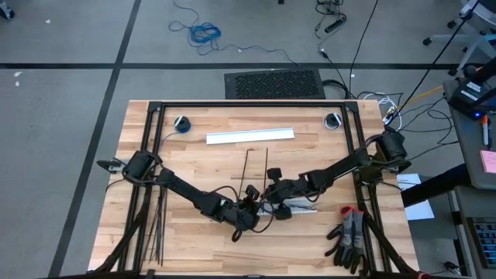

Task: Ziptie cables
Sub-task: Put the zip-tied cables into the white cable duct

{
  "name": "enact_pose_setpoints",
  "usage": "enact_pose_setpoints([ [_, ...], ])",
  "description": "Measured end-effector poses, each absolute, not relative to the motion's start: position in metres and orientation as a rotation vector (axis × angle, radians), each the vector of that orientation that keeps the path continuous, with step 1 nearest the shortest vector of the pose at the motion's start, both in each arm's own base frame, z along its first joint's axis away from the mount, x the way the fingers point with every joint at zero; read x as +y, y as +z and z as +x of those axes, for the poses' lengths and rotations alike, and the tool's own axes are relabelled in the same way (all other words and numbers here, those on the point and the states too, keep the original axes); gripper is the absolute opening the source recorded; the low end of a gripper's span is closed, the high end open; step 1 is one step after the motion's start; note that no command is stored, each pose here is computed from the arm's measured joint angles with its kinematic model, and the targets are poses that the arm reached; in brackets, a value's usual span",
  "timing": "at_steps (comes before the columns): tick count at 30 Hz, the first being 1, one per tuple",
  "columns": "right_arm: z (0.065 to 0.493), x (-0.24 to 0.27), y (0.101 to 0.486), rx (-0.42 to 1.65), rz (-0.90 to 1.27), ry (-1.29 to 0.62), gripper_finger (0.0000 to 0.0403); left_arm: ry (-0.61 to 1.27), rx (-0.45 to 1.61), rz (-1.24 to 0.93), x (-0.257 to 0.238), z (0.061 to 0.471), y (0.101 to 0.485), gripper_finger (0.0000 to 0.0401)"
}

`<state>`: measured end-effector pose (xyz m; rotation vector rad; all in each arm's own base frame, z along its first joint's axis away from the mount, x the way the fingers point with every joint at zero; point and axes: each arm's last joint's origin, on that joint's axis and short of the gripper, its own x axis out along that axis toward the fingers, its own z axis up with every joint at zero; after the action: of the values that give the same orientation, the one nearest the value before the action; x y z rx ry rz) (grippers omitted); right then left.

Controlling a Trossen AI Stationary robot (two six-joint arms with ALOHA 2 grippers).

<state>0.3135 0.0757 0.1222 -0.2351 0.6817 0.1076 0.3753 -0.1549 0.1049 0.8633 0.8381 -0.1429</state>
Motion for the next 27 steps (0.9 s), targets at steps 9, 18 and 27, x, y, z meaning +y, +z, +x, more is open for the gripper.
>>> enact_pose_setpoints([
  [9, 0.3, 0.068, 0.136, 0.768, -0.308, -0.011, 0.0, -0.144, 0.838, 0.863, -0.155, 0.375, 0.105, 0.0004],
  [18, 0.288, 0.083, 0.172, 0.66, -0.263, 0.156, 0.0, -0.166, 0.832, 0.901, -0.154, 0.376, 0.105, 0.0004],
  [27, 0.302, 0.084, 0.147, 0.657, -0.28, 0.171, 0.0, -0.167, 0.83, 0.896, -0.153, 0.377, 0.105, 0.0004],
])
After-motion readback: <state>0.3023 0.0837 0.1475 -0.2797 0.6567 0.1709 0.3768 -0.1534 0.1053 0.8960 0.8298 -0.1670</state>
